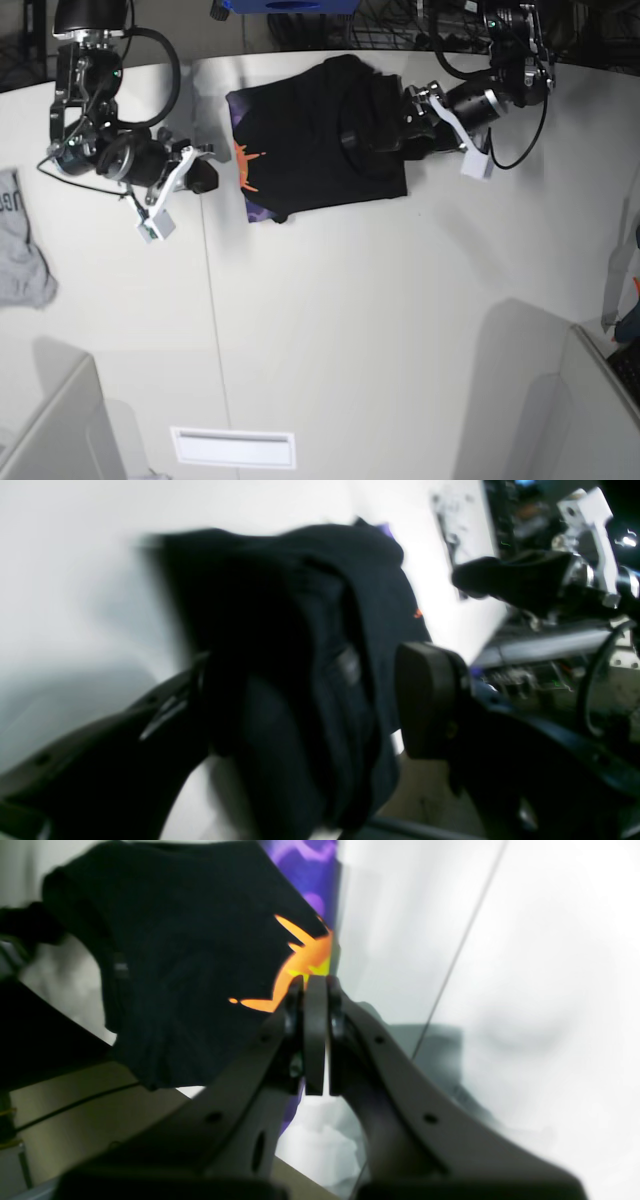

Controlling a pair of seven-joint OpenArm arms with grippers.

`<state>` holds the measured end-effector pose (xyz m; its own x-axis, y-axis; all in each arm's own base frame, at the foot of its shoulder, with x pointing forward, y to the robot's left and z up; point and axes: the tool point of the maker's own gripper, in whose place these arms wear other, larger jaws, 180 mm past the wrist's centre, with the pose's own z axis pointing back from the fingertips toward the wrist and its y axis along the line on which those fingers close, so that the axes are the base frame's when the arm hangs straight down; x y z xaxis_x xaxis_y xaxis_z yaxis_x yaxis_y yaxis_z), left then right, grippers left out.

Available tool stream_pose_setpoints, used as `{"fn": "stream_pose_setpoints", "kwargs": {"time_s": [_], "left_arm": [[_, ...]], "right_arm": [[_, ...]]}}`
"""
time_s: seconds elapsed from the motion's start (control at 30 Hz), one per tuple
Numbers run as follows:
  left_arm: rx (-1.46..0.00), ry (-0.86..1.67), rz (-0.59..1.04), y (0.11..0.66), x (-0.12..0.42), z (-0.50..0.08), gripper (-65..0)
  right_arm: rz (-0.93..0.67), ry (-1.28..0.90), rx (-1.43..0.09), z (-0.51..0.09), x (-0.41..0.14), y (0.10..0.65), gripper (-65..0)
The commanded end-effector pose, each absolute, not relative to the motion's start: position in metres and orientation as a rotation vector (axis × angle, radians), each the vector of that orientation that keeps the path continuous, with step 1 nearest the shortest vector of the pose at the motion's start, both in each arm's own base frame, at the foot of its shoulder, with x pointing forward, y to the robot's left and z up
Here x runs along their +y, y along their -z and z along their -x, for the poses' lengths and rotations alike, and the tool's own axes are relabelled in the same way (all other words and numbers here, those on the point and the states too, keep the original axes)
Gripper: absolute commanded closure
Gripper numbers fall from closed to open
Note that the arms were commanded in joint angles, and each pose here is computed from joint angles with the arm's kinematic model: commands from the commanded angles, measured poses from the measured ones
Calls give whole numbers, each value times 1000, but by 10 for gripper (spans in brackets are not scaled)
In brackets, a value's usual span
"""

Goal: Fold the T-shirt properly
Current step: 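Push and square the folded bundle with the left gripper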

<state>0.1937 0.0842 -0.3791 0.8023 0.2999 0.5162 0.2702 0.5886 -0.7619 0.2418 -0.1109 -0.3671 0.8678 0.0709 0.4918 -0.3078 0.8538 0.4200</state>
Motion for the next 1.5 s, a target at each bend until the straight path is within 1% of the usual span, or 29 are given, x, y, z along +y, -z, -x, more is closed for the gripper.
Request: {"fn": "stream_pose_setpoints", "kwargs": {"time_s": [0.0,0.37,0.4,0.43,0.47,0.5,0.53,0.6,0.63,0.73,0.83,0.97,1.03,1.1,1.2,1.33,1.4,1.47], "left_arm": [[-687,-9,953,376,87,-196,-443],[-573,100,755,417,84,-186,-439],[-567,104,746,419,83,-186,-438],[-562,110,736,421,83,-186,-421],[-562,121,721,422,83,-189,-382],[-556,131,707,423,84,-189,-324],[-554,140,693,424,85,-191,-239],[-529,110,662,429,87,-195,-33],[-522,109,660,429,82,-200,0],[-475,145,632,434,79,-208,0],[-425,242,603,439,72,-222,0],[-381,524,527,434,60,-246,0],[-370,690,468,426,57,-260,0],[-372,862,392,415,50,-278,0],[-373,1107,243,407,40,-298,0],[-377,1352,37,405,36,-314,0],[-422,1442,-15,403,18,-320,0],[-444,1509,-25,405,7,-320,0]], "right_arm": [[-515,-222,-526,-250,-112,357,0],[-514,-220,-529,-250,-113,357,0],[-514,-220,-529,-250,-113,357,0],[-514,-220,-529,-250,-113,357,0],[-514,-219,-530,-250,-114,357,0],[-510,-213,-535,-251,-116,356,0],[-506,-200,-542,-252,-120,355,0],[-498,-177,-547,-251,-128,355,0],[-492,-168,-551,-251,-131,354,0],[-477,-140,-561,-252,-141,353,0],[-462,-111,-558,-247,-152,355,0],[-440,-146,-577,-241,-164,355,0],[-414,-150,-587,-239,-176,355,0],[-389,-110,-589,-234,-191,356,0],[-361,-65,-600,-232,-208,355,0],[-346,1,-577,-223,-226,364,0],[-351,29,-557,-219,-230,372,0],[-361,51,-530,-215,-231,381,0]]}}
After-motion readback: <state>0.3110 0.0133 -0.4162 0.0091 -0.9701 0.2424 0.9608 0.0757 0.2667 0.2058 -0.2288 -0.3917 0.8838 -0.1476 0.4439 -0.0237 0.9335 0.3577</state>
